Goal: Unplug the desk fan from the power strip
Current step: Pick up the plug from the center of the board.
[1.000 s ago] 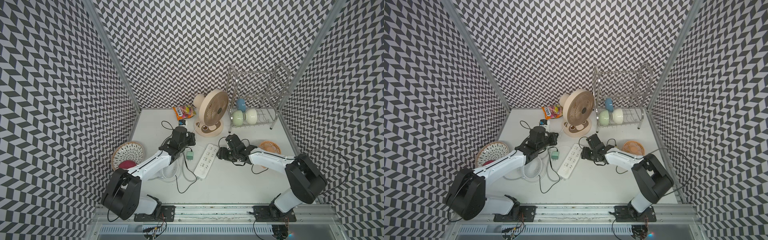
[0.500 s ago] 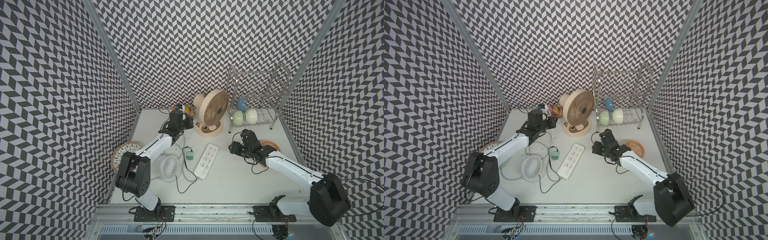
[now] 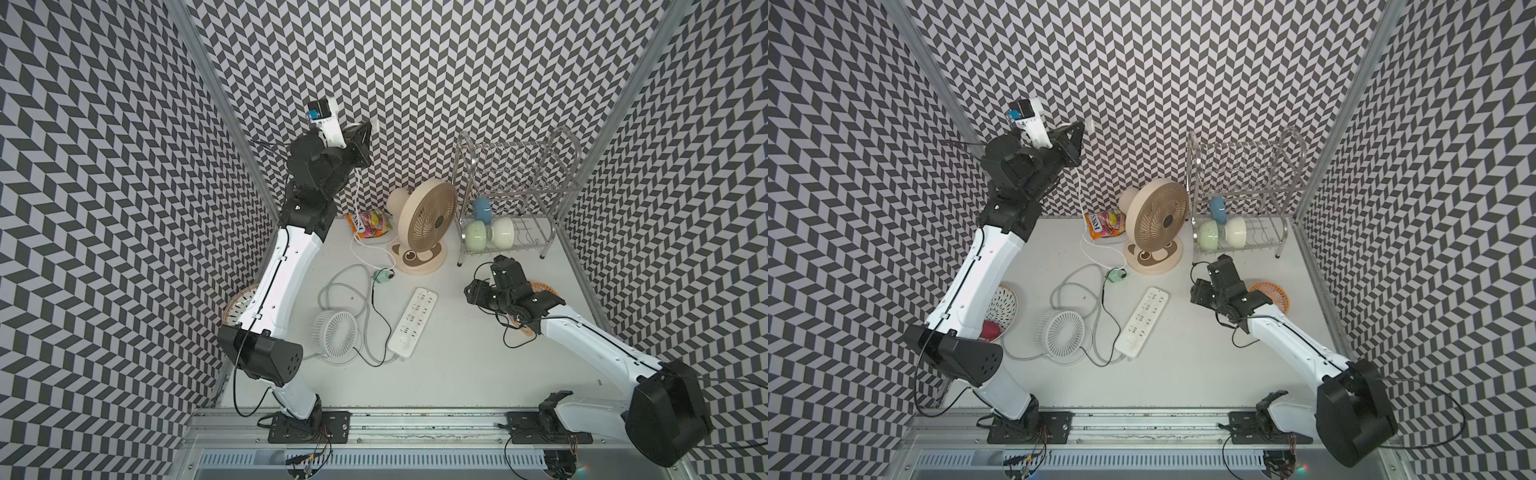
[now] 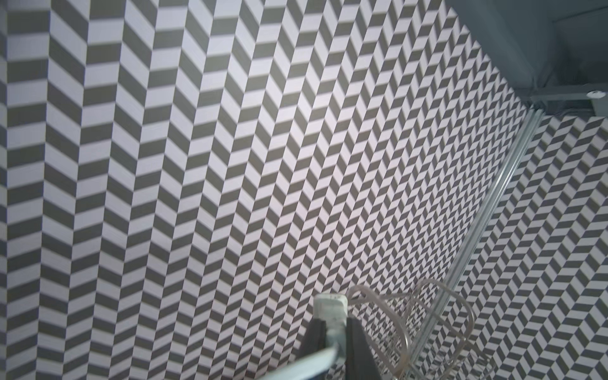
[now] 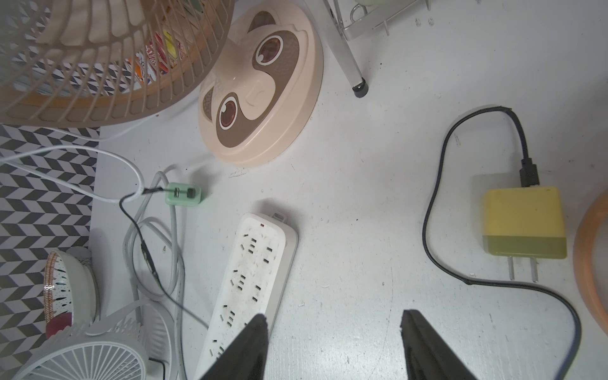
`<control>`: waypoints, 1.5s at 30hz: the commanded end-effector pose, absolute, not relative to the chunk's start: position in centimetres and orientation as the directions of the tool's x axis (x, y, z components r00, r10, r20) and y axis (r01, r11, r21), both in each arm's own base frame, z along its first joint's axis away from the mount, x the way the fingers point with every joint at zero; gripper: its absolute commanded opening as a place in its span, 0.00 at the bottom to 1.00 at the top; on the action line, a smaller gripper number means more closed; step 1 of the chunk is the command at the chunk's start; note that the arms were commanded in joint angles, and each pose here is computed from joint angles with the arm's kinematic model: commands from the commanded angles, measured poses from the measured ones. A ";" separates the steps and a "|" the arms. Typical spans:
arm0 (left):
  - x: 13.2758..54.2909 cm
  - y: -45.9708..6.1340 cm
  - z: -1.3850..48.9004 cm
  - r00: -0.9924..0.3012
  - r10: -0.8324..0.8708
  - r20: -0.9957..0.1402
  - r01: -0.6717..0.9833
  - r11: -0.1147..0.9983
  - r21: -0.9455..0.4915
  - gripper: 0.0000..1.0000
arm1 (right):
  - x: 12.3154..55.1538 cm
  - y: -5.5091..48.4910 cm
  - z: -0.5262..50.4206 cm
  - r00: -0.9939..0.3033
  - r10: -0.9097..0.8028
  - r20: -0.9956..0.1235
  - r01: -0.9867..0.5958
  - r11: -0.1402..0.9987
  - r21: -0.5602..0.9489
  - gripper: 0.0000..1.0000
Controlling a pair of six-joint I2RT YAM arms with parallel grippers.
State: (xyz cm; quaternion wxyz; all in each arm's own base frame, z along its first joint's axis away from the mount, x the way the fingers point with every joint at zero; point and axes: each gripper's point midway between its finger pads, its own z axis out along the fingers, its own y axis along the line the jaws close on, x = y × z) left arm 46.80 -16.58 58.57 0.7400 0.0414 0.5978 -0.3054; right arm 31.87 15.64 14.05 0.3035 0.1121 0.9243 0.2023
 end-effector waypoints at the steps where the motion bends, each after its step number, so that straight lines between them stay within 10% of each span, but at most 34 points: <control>1: 46.5 -16.8 60.1 0.153 -0.364 -0.919 0.517 0.822 -0.239 0.02 | 32.4 15.1 15.8 -0.756 0.344 -0.556 0.072 0.889 0.453 0.64; 12: 50.8 -17.3 49.4 -0.055 -0.332 -0.942 0.451 0.833 -0.320 0.01 | 32.3 17.0 16.4 -0.778 0.283 -0.561 -0.037 0.871 0.491 0.65; 25: 50.0 -16.1 43.5 -0.153 -0.371 -0.916 0.398 0.825 -0.400 0.00 | 33.7 38.4 17.7 -0.748 0.048 -0.662 -0.477 0.655 0.586 0.85; 45: 48.3 -16.0 44.1 -0.169 -0.404 -0.899 0.414 0.799 -0.437 0.00 | 41.3 45.3 5.8 -0.751 0.022 -0.660 -0.364 0.820 0.441 0.53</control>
